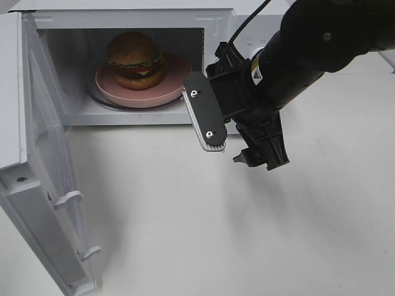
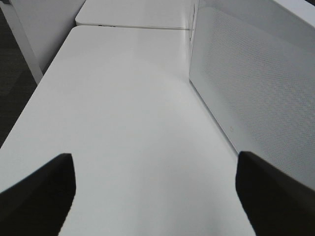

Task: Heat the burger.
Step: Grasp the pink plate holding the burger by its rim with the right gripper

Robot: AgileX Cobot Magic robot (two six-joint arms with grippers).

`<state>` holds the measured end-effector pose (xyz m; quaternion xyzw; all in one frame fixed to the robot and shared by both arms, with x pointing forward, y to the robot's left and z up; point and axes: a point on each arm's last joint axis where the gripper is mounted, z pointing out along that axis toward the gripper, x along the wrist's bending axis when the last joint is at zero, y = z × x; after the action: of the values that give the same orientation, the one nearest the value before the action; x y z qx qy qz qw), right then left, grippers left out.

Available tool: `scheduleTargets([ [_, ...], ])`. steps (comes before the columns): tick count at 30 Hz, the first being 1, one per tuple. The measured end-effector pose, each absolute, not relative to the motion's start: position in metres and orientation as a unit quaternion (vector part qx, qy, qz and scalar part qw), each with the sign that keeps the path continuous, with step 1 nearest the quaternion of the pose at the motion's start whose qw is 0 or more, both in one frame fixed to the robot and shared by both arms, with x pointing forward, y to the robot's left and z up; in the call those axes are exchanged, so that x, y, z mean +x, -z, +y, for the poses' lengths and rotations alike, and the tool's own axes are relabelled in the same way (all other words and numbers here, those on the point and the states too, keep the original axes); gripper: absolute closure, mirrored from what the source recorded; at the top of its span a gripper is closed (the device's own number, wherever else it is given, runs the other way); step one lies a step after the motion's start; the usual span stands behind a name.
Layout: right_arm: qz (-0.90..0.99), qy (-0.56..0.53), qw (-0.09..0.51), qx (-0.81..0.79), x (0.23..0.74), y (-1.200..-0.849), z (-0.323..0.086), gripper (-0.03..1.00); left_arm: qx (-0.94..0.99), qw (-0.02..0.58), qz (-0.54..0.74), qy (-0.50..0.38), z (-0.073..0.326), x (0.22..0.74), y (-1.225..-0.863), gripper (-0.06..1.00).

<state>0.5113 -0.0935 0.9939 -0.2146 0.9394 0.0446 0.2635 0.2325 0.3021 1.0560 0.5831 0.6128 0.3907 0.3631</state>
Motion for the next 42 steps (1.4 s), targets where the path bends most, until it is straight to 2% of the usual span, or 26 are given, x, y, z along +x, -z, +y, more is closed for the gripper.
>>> scheduleTargets([
  [15,0.921,-0.060,0.313,-0.225,0.536,-1.003,-0.073,0.03,0.583,0.363,0.613,-0.391,0.302,0.232,-1.056,0.11],
  [24,0.911,-0.076,0.325,-0.242,0.557,-0.989,-0.036,0.04,0.583,0.363,0.613,-0.391,0.302,0.232,-1.056,0.11],
  [42,0.914,-0.078,0.323,-0.232,0.602,-0.953,0.004,0.08,0.583,0.363,0.613,-0.391,0.302,0.232,-1.056,0.11],
])
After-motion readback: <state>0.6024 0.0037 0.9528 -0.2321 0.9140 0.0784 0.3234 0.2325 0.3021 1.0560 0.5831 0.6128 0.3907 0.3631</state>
